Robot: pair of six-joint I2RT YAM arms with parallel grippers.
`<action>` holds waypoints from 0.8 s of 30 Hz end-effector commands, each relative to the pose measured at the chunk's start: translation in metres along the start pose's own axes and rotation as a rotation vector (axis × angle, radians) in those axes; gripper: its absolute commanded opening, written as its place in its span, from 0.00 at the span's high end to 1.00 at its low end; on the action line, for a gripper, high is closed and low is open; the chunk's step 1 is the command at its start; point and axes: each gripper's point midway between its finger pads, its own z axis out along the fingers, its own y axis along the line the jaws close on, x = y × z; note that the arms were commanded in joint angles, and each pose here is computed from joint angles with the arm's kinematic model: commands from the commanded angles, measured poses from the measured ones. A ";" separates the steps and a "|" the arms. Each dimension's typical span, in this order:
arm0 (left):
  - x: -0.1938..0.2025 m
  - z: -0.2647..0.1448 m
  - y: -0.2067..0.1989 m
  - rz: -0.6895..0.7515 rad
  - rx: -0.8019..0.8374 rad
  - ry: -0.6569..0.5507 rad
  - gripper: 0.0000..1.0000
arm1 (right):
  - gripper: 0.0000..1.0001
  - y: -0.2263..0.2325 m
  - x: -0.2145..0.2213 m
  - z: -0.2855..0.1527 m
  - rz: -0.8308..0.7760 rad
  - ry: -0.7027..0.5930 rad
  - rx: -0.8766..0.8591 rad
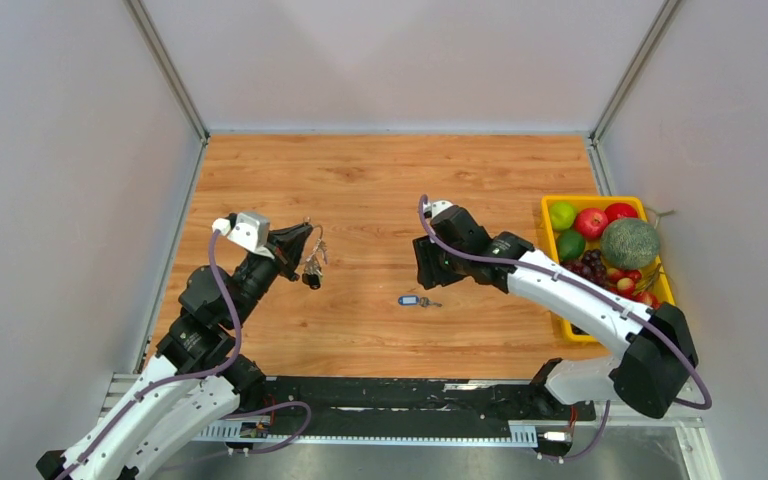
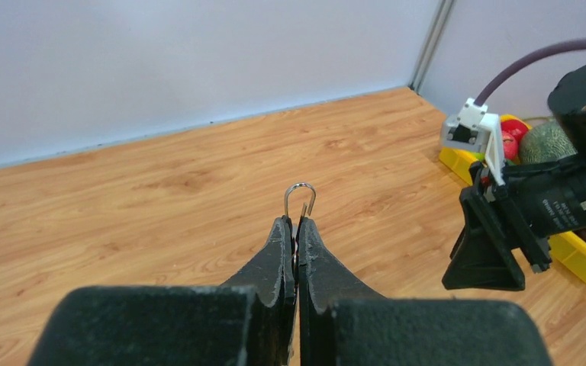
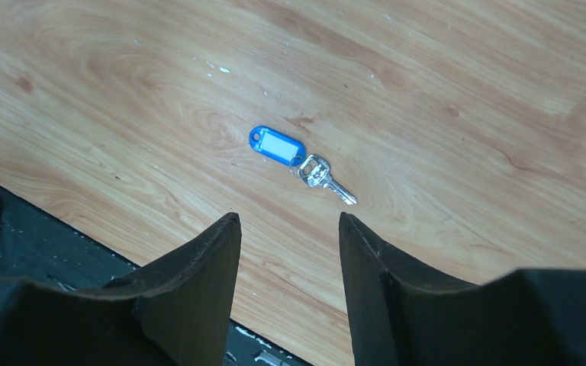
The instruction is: Put the keys on the keyring
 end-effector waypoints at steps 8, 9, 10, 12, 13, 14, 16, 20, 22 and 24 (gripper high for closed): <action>-0.025 0.001 -0.002 -0.030 -0.001 -0.063 1.00 | 0.50 -0.002 0.023 0.055 -0.023 0.044 -0.005; -0.025 0.001 -0.002 -0.030 0.000 -0.062 1.00 | 0.51 -0.004 0.024 0.058 -0.036 0.049 0.001; -0.025 0.001 -0.002 -0.028 0.001 -0.061 1.00 | 0.51 -0.004 0.026 0.061 -0.054 0.054 0.004; -0.024 0.001 -0.003 -0.028 0.002 -0.059 1.00 | 0.51 -0.004 0.029 0.065 -0.087 0.052 0.011; -0.024 0.001 -0.003 -0.028 0.002 -0.058 1.00 | 0.52 -0.003 0.031 0.068 -0.103 0.056 0.007; -0.024 0.002 -0.003 -0.027 0.002 -0.057 1.00 | 0.52 -0.001 0.033 0.070 -0.120 0.058 0.000; -0.023 0.002 -0.003 -0.026 0.003 -0.055 1.00 | 0.53 0.006 0.036 0.072 -0.160 0.063 -0.020; -0.022 0.003 -0.003 -0.025 0.006 -0.050 1.00 | 0.54 0.014 0.047 0.077 -0.248 0.091 -0.034; -0.022 0.004 -0.004 -0.025 0.007 -0.049 1.00 | 0.55 0.015 0.051 0.079 -0.286 0.096 -0.023; -0.021 0.004 -0.004 -0.024 0.008 -0.047 1.00 | 0.57 0.013 0.055 0.083 -0.315 0.107 -0.004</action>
